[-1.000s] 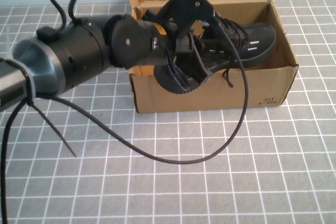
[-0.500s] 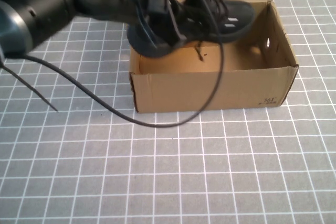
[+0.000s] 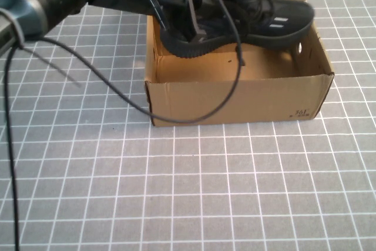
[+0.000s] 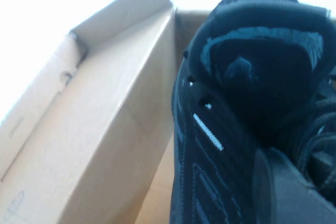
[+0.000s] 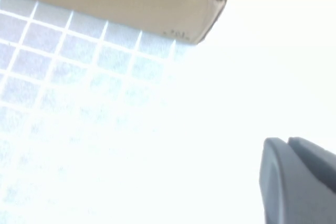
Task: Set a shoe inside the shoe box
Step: Place the shoe in the shoe box
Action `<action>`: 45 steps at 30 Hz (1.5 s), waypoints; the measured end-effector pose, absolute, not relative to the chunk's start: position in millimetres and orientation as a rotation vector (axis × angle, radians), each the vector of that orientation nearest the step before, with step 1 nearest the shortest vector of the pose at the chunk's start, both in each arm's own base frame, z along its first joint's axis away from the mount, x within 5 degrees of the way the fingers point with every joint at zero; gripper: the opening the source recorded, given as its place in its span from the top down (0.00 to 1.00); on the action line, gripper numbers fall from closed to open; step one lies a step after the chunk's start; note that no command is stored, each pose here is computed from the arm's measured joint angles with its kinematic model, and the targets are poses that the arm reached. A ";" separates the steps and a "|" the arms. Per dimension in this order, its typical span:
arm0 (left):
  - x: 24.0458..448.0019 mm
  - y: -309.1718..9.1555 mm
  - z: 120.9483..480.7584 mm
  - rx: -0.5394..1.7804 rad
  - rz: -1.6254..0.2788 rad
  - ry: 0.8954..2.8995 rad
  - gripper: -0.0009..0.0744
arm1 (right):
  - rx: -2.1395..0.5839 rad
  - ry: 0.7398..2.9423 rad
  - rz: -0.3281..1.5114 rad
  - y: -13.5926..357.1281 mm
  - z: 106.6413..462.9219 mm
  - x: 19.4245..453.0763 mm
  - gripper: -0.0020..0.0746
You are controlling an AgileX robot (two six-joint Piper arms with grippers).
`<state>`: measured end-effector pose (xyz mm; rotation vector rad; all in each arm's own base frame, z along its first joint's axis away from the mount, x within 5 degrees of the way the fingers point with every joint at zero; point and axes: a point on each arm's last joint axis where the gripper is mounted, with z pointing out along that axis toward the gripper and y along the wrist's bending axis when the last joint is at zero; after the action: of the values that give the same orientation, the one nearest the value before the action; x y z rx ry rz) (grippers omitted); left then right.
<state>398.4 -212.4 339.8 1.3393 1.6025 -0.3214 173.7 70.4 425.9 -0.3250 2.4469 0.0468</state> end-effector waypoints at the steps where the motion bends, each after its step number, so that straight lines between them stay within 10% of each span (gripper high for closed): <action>1: 404.5 -210.2 336.0 1.346 -0.327 1.612 0.93 | -0.323 2.449 0.047 68.7 424.0 170.3 0.99; 45: 483.8 -208.8 230.9 1.444 -0.309 1.461 0.93 | -0.268 2.487 0.134 65.4 411.8 152.9 0.99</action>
<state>483.8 -208.8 230.9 1.4444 1.4614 -0.3094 152.9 65.4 411.8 -0.2684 2.4874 0.1340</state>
